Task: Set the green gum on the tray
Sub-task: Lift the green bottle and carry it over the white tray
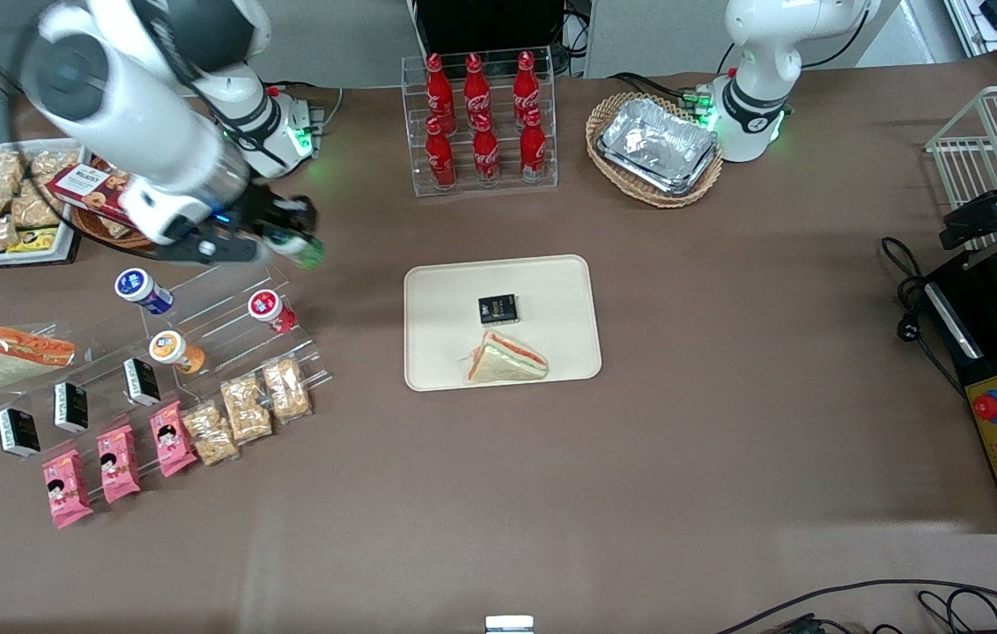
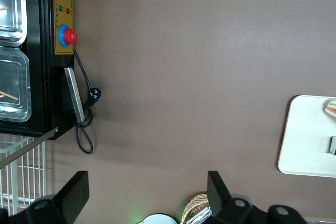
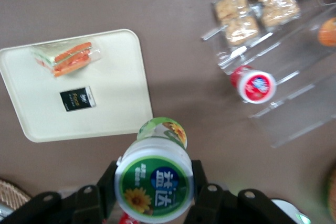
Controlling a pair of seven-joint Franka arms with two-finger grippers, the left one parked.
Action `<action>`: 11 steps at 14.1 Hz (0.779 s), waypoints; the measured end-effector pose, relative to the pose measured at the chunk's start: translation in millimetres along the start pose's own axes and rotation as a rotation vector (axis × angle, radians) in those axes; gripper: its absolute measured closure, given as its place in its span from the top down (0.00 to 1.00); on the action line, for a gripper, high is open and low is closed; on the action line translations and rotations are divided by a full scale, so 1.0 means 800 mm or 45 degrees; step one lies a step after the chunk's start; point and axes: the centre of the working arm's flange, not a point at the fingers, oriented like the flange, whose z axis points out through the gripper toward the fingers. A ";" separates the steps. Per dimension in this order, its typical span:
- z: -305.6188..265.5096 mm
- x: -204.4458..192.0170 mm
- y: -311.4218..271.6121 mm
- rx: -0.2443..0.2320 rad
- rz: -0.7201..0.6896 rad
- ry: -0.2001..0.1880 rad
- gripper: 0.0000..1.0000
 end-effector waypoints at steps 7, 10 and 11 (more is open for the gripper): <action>0.177 -0.007 -0.099 0.024 0.029 0.021 0.59; 0.243 -0.002 -0.116 0.037 0.018 0.022 0.59; 0.266 0.002 -0.121 0.040 0.017 0.018 0.59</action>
